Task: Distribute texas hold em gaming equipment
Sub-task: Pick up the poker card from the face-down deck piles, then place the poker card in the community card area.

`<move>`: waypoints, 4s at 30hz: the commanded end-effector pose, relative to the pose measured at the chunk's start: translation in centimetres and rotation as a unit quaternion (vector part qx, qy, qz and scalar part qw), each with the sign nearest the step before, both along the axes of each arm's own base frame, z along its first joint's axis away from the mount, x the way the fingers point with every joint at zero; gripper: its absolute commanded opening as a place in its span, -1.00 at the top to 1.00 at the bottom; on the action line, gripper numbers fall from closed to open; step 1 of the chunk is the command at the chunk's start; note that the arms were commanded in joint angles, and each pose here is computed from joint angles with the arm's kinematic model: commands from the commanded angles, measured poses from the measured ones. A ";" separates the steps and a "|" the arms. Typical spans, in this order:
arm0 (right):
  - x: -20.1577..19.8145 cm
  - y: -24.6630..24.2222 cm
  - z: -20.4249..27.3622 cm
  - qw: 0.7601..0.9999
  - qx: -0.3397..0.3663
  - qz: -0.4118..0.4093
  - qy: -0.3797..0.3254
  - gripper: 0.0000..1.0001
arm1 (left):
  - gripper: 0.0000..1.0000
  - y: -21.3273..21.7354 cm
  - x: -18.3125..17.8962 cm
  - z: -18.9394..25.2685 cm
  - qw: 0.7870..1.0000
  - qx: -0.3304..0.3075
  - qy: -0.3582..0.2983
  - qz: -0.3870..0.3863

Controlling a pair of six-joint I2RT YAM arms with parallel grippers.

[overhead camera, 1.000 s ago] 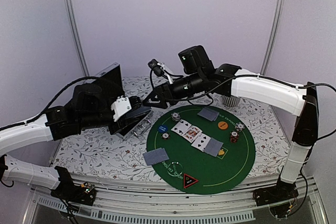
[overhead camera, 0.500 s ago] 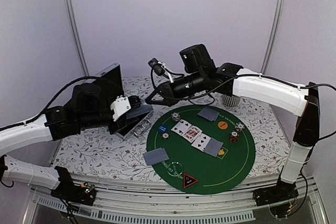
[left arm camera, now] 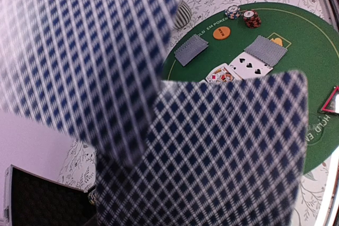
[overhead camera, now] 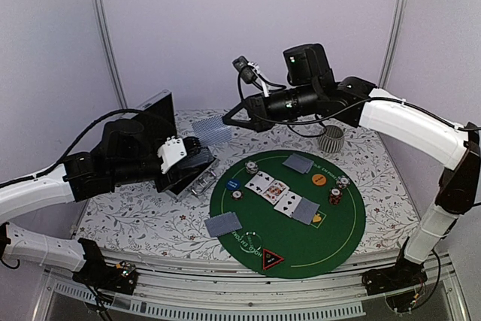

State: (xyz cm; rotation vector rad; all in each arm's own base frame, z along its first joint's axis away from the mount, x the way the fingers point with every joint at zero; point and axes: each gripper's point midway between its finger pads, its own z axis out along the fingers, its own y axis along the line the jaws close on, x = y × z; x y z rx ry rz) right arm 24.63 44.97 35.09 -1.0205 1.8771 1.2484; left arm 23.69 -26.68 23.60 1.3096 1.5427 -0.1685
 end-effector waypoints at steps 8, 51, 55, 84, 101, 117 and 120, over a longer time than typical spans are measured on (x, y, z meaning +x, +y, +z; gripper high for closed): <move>0.9 -12.5 -1.1 0.990 -0.091 -0.094 -0.058 0.97 | 0.16 -0.2 -0.4 0.5 1.000 -0.013 -0.006 -0.007; -1.3 -26.7 -31.2 0.812 -0.578 0.064 -0.051 0.96 | 0.16 -0.3 -0.5 0.2 1.000 -0.010 -0.002 -0.010; -0.5 -26.9 -31.7 0.809 -0.583 0.055 -0.048 0.96 | 0.15 -0.2 -0.5 0.2 1.000 -0.009 -0.004 -0.009; 1.1 -26.0 -32.2 0.833 -0.552 0.030 -0.015 0.96 | 0.16 -0.2 -0.5 0.1 1.000 -0.008 -0.003 -0.010; 2.3 -26.9 -32.5 0.816 -0.576 0.016 -0.040 0.81 | 0.15 -0.2 -0.5 0.1 1.000 -0.008 -0.003 -0.010; 4.2 -27.3 -25.7 0.801 -0.588 -0.093 -0.067 0.04 | 0.16 -0.6 -1.0 -0.1 1.000 -0.007 0.003 -0.027; 7.4 -24.0 -18.0 0.850 -0.479 -0.182 -0.122 -0.64 | 0.16 -0.8 -1.3 -0.1 0.999 -0.011 0.005 -0.039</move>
